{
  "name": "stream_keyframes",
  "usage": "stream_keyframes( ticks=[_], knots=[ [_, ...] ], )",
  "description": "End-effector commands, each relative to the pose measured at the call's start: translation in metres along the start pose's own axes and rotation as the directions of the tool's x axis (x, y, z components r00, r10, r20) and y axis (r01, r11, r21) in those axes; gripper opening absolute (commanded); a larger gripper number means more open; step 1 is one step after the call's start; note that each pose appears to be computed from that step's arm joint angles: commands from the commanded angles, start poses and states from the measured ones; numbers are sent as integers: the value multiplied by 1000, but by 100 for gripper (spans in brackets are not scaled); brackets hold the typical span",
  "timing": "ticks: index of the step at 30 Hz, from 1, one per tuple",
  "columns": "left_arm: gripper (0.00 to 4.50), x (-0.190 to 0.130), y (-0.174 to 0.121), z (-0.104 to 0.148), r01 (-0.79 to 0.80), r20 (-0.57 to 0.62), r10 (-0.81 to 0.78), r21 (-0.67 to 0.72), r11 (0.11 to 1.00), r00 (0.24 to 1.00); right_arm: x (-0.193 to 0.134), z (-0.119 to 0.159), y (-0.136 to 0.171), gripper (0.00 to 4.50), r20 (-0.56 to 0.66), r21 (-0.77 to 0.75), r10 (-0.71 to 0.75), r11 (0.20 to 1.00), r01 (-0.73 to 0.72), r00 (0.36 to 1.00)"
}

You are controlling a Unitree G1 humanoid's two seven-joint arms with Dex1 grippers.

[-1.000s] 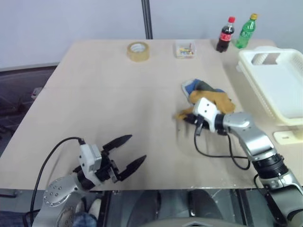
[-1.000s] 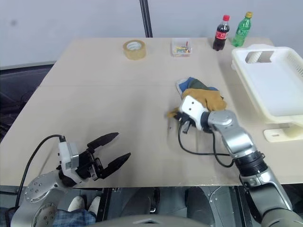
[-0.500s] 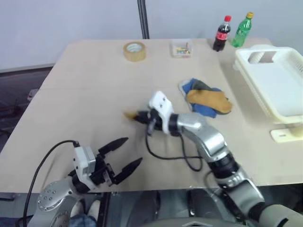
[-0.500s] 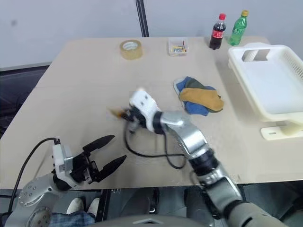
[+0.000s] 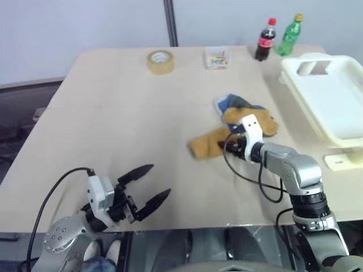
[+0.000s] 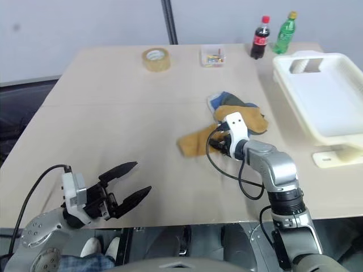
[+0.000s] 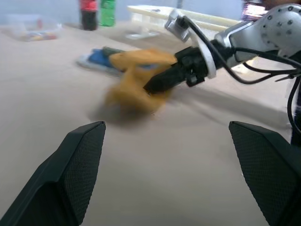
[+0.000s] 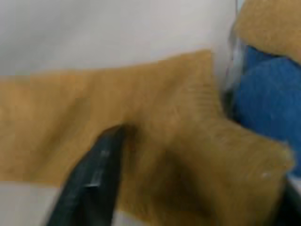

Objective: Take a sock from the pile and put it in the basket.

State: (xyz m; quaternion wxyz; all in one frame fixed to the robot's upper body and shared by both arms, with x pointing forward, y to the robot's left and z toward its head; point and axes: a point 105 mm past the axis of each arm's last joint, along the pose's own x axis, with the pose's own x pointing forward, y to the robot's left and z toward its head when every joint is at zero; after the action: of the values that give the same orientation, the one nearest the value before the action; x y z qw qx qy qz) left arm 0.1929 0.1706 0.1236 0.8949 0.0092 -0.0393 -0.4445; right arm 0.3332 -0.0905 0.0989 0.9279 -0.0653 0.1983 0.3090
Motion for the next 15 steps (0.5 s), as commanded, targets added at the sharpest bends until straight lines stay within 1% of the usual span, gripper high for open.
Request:
stream_keyframes(
  ticks=[1, 4, 5, 8, 11, 13, 15],
  knots=[
    [450, -3, 1, 0, -1, -6, 1, 12, 1000, 1000, -19, 20, -15, 314, 131, -181, -88, 977, 111, 987],
    [450, -1, 1, 0, 4, -2, -4, 11, 1000, 1000, -32, 32, -11, 314, 210, -145, -45, 986, 77, 977],
    [450, -1, 2, 1, 5, 0, -5, 10, 1000, 1000, -39, 38, -6, 314, 242, -146, -4, 988, 41, 970],
    [450, 0, 3, 0, 10, 1, -10, 10, 1000, 1000, -56, 39, 9, 314, 242, -190, 126, 979, -80, 962],
    [450, 1, 3, 0, 17, 2, -17, 10, 1000, 1000, -69, 38, 14, 314, 228, -214, 197, 965, -148, 954],
    [450, 2, 4, -1, 24, 2, -24, 11, 1000, 1000, -79, 44, 9, 314, 276, -247, 216, 958, -148, 937],
    [450, 3, 4, -2, 31, -1, -30, 16, 999, 1000, -81, 42, -2, 314, 277, -321, 200, 941, -106, 940]
  ],
)
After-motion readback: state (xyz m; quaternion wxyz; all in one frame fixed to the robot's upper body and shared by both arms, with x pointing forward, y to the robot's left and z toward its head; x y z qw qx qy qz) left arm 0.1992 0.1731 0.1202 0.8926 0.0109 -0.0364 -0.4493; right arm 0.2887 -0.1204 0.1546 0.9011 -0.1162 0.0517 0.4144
